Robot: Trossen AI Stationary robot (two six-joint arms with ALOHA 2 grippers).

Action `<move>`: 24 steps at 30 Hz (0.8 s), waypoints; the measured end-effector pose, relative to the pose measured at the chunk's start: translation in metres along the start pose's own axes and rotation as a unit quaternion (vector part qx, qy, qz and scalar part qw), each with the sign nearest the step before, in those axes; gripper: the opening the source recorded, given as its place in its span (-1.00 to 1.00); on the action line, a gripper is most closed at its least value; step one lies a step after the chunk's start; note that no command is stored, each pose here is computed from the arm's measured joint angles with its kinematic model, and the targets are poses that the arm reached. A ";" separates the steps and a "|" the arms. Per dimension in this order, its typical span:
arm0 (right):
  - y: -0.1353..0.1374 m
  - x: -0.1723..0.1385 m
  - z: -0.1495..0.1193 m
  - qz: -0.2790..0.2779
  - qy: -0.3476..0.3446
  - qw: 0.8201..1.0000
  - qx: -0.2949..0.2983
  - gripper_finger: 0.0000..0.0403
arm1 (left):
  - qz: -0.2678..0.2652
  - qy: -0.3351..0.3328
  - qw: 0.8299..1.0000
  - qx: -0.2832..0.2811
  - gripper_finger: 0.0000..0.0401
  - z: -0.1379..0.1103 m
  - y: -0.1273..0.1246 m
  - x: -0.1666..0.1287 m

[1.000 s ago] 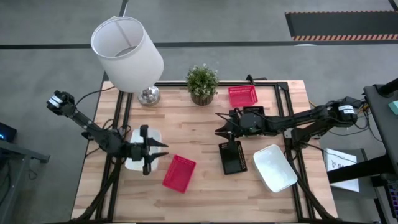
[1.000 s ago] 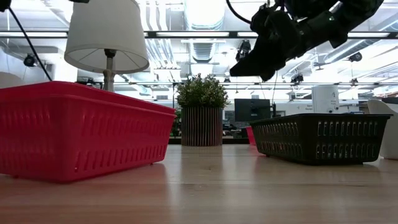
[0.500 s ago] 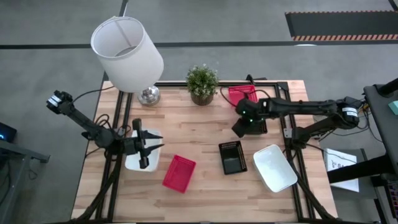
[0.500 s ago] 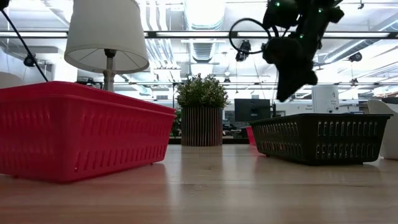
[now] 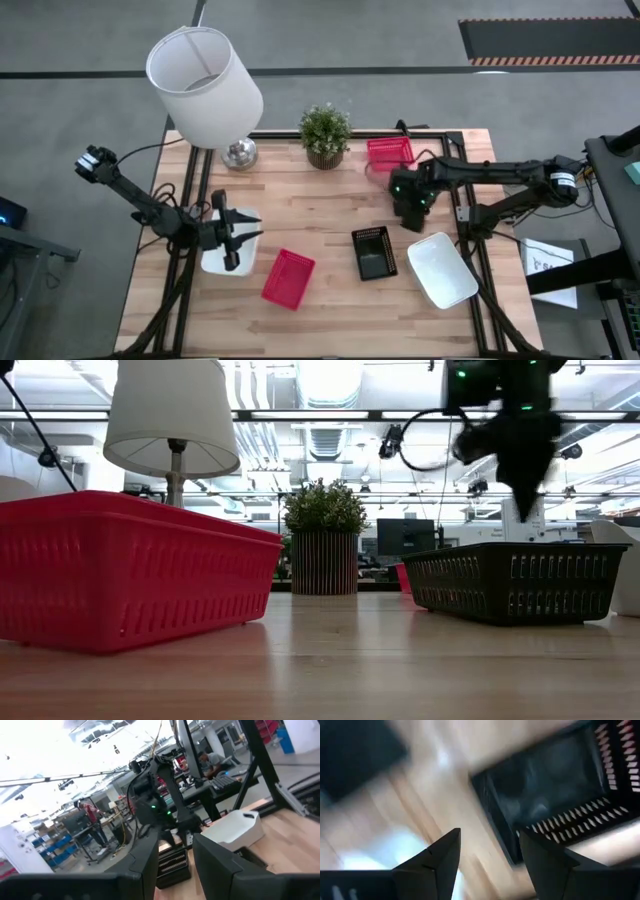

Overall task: Stack baskets by color
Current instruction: Stack the black bin on the black bins

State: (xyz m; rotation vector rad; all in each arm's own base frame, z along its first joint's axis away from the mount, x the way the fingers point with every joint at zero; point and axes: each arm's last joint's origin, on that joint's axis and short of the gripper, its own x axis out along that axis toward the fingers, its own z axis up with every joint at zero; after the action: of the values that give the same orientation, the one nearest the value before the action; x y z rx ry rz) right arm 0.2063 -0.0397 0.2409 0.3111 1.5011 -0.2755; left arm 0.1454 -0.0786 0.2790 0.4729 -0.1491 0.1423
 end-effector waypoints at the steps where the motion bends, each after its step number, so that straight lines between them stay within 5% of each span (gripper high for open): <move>1: 0.000 0.001 -0.003 -0.009 0.013 0.999 -0.029 -0.03 | -0.001 0.001 1.000 0.008 -0.48 0.000 -0.001 0.000; 12: 0.034 -0.008 0.013 0.069 -0.088 0.994 -0.010 -0.18 | -0.004 0.009 1.000 0.023 -0.48 -0.003 -0.005 0.003; 19: 0.048 -0.014 0.021 0.128 -0.113 0.952 0.253 -0.28 | 0.003 0.010 1.000 0.020 -0.48 -0.002 -0.003 0.002; 24: 0.068 -0.007 0.016 0.150 -0.068 0.943 0.289 -0.33 | 0.002 0.010 0.999 0.040 -0.48 -0.002 -0.003 0.002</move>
State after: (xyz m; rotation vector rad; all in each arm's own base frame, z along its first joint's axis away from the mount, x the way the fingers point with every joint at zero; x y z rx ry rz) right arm 0.2456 0.0178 0.2506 0.9623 1.1896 -0.4807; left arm 0.1481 -0.0801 0.2762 0.5501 -0.1243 0.1572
